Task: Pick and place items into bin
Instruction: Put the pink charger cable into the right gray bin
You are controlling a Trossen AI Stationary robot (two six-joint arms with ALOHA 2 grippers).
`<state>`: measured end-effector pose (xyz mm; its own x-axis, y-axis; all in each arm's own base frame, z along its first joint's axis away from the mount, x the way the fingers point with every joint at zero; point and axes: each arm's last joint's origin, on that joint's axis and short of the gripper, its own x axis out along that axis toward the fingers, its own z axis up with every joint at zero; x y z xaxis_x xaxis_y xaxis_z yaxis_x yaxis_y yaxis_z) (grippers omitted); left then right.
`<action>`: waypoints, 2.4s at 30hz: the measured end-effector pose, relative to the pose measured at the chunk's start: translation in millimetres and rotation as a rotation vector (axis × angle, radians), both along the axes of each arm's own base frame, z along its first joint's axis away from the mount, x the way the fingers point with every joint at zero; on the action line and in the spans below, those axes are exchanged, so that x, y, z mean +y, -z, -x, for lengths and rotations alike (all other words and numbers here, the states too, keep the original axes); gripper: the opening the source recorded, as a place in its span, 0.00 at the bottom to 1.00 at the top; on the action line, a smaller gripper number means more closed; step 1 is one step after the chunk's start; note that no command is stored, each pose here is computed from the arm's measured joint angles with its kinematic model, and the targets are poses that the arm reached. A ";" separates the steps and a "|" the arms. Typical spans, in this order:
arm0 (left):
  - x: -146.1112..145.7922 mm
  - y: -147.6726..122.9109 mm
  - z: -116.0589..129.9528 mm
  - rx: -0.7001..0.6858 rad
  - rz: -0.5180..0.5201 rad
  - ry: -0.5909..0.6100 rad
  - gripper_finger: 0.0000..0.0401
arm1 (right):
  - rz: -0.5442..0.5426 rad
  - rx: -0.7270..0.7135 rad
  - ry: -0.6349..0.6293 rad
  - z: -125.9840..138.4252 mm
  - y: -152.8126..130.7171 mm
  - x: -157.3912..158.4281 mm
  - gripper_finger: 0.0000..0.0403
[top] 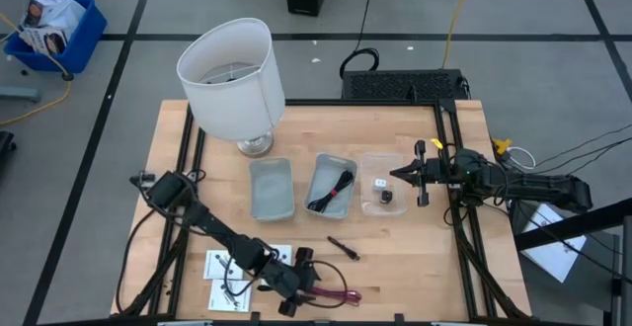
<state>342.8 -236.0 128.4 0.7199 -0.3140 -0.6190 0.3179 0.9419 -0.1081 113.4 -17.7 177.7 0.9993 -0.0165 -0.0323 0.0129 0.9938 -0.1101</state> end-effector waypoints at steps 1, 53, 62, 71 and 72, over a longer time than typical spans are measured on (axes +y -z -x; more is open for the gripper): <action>-1.4 1.2 -0.9 -0.004 0.019 0.016 0.64 | 0.000 0.000 0.000 0.0 0.0 0.0 0.00; 50.5 -3.8 -11.1 0.237 0.055 -0.182 0.45 | -0.002 0.008 0.000 -0.2 0.6 0.0 0.00; 43.3 -11.6 -16.7 0.151 0.117 -0.102 0.50 | -0.002 0.008 0.000 -0.3 0.8 -0.1 0.00; 39.1 -3.8 -14.0 0.141 0.022 -0.083 0.50 | -0.002 0.009 0.000 -0.3 0.8 0.0 0.00; 38.9 -0.7 -13.9 0.147 0.012 -0.084 0.50 | -0.002 0.008 0.001 -0.3 0.8 -0.1 0.00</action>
<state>356.6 -197.1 129.2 0.6462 -0.2642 -0.7160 0.2176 0.9630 -0.1590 113.7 -17.8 176.9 0.9990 -0.0170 -0.0406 0.0125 0.9940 -0.1086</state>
